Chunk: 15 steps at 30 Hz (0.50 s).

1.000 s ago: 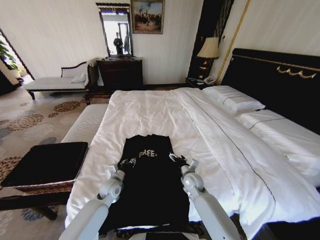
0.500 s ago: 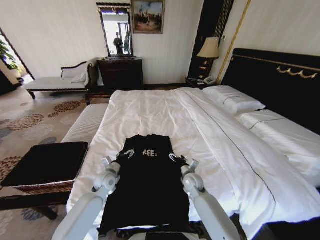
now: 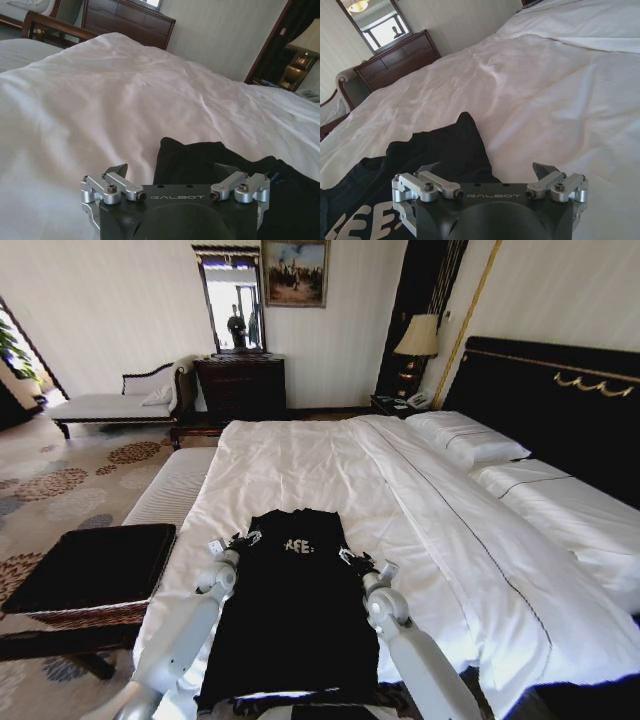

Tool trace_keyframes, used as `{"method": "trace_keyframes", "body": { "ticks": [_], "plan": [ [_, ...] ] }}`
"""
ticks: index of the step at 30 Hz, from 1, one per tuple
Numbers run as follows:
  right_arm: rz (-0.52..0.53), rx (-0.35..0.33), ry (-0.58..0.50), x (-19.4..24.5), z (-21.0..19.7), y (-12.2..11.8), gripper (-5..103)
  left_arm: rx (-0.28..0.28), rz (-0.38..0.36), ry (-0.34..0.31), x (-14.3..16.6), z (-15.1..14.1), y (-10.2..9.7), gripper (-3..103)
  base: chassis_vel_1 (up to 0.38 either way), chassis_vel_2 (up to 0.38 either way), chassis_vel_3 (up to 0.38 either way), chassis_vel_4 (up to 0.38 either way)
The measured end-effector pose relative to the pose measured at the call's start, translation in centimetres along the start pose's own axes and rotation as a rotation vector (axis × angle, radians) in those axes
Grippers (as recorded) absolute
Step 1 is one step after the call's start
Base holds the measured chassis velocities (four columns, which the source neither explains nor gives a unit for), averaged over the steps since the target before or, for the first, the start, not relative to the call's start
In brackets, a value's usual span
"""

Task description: Fold the clothes on the bed and place them into the basket.

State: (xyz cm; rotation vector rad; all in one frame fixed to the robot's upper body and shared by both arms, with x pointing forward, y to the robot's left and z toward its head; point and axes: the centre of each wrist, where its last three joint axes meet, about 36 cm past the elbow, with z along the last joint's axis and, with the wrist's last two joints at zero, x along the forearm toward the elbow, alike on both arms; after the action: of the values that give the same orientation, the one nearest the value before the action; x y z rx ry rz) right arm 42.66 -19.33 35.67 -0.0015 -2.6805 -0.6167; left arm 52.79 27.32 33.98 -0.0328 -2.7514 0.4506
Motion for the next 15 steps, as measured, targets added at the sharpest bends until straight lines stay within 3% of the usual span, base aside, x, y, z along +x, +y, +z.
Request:
{"method": "trace_keyframes", "body": {
  "ticks": [9, 15],
  "plan": [
    [-0.02, -0.001, 0.01, -0.3, 0.0, 0.8, 100, -0.059, -0.009, 0.006, -2.6, 0.1, 0.9, 93, 0.0, 0.0, 0.0, 0.0],
    [-0.028, -0.007, 0.012, -0.6, -0.3, 1.0, 100, -0.073, -0.002, 0.009, -3.9, 0.2, 0.2, 74, 0.0, 0.0, 0.0, 0.0]
  ]
}}
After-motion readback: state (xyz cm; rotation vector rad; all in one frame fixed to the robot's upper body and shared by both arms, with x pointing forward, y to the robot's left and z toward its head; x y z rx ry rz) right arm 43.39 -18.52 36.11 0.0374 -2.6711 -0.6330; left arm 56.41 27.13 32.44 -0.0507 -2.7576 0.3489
